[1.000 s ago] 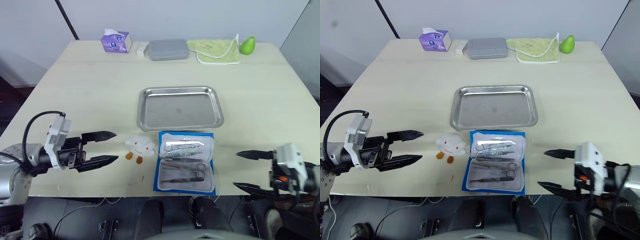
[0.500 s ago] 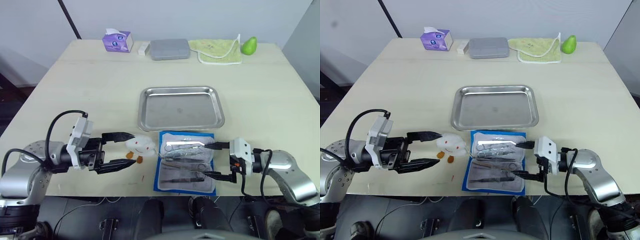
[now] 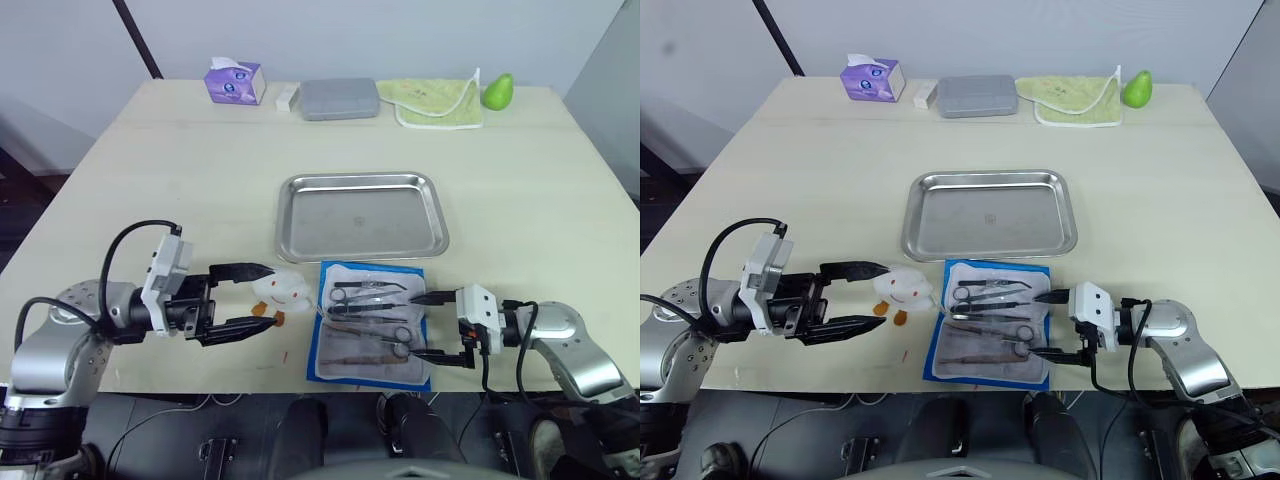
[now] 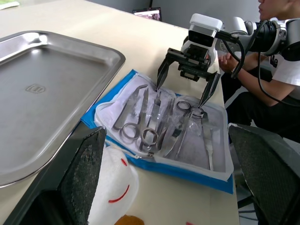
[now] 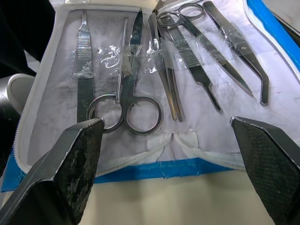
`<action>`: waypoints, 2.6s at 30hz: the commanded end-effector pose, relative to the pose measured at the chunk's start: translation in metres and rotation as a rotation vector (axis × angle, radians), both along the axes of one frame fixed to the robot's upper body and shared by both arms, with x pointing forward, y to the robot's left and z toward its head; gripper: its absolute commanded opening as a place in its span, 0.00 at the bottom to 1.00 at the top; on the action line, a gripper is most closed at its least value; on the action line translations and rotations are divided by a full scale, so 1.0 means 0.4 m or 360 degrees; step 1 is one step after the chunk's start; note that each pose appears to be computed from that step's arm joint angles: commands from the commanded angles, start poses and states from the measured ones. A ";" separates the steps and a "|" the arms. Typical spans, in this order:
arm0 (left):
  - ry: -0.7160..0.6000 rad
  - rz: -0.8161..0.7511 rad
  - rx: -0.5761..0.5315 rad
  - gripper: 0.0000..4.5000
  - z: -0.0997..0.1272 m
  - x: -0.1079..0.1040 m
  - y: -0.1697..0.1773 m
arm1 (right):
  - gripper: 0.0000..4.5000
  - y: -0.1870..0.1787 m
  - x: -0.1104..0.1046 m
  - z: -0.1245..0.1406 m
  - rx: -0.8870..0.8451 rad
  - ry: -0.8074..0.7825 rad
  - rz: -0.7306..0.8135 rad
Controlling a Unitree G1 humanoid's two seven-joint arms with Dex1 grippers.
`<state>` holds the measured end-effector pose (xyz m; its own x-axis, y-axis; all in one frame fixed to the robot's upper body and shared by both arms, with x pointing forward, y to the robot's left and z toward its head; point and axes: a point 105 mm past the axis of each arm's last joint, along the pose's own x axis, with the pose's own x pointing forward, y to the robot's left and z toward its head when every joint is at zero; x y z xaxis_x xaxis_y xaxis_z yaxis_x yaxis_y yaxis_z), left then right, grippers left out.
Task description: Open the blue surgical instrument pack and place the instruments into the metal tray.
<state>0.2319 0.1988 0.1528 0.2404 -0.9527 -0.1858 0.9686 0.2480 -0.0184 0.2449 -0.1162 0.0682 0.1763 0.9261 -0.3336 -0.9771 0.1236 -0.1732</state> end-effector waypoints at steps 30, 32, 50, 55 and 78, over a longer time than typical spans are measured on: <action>-0.0065 0.0261 0.0387 0.87 -0.126 0.125 0.042 | 1.00 -0.002 -0.010 -0.118 -0.0095 0.0172 0.0043; -0.0084 0.0237 0.0424 0.67 -0.134 0.127 0.038 | 1.00 0.000 -0.011 -0.117 -0.0092 0.0172 0.0043; -0.0330 -0.0187 0.0866 0.01 -0.026 0.097 0.099 | 1.00 0.016 -0.008 -0.106 -0.0110 0.0139 0.0105; -0.0216 -0.0303 0.0970 0.01 -0.051 0.066 0.106 | 1.00 0.018 -0.013 -0.106 -0.0119 0.0134 0.0118; -0.0178 -0.0006 0.0354 0.72 0.084 0.045 0.119 | 1.00 0.020 -0.023 -0.106 -0.0098 0.0143 0.0117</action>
<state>0.2527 0.2528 0.1737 0.2664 -0.8675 -0.4202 0.9635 0.2273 0.1415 0.2478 -0.1031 0.0531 0.1119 0.9434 -0.3121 -0.9831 0.0593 -0.1734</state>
